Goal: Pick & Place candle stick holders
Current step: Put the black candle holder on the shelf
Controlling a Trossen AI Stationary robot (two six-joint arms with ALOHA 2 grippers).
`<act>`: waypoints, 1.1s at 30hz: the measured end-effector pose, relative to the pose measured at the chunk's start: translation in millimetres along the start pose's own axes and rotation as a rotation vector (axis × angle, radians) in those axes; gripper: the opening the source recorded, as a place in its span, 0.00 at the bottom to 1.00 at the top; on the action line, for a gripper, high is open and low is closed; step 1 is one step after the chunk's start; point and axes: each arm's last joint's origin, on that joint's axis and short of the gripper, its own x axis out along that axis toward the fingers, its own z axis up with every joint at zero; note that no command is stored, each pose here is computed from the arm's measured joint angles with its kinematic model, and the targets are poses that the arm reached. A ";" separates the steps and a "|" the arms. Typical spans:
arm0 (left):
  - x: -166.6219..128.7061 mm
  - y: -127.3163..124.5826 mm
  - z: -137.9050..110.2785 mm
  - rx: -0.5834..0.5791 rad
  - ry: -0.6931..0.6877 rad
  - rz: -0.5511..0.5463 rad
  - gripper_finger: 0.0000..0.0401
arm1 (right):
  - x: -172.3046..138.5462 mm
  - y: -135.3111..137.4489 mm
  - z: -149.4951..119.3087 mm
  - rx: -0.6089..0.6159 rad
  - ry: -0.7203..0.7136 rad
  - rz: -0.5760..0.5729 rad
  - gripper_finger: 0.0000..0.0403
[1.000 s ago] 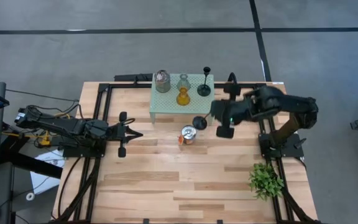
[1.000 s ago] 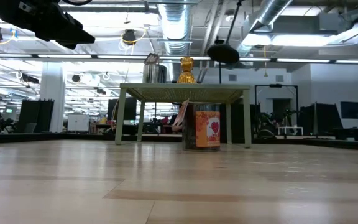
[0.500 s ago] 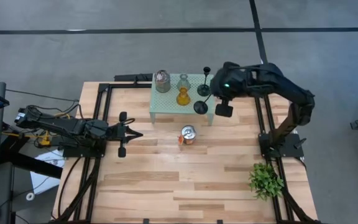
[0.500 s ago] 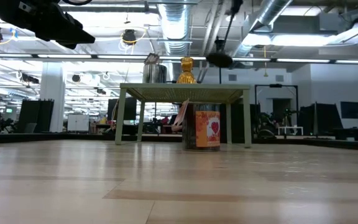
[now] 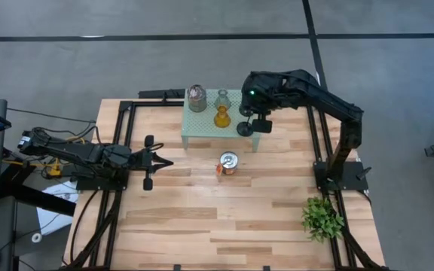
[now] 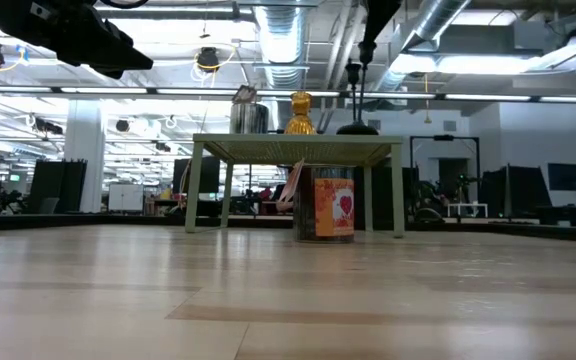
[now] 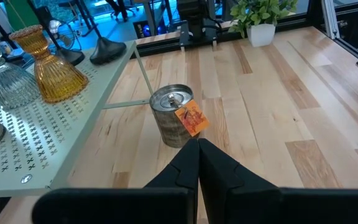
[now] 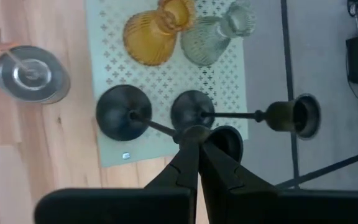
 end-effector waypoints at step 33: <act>0.0 0.1 0.5 -0.002 -0.005 0.001 0.02 | 4.1 -2.7 8.4 0.030 -0.083 0.047 0.02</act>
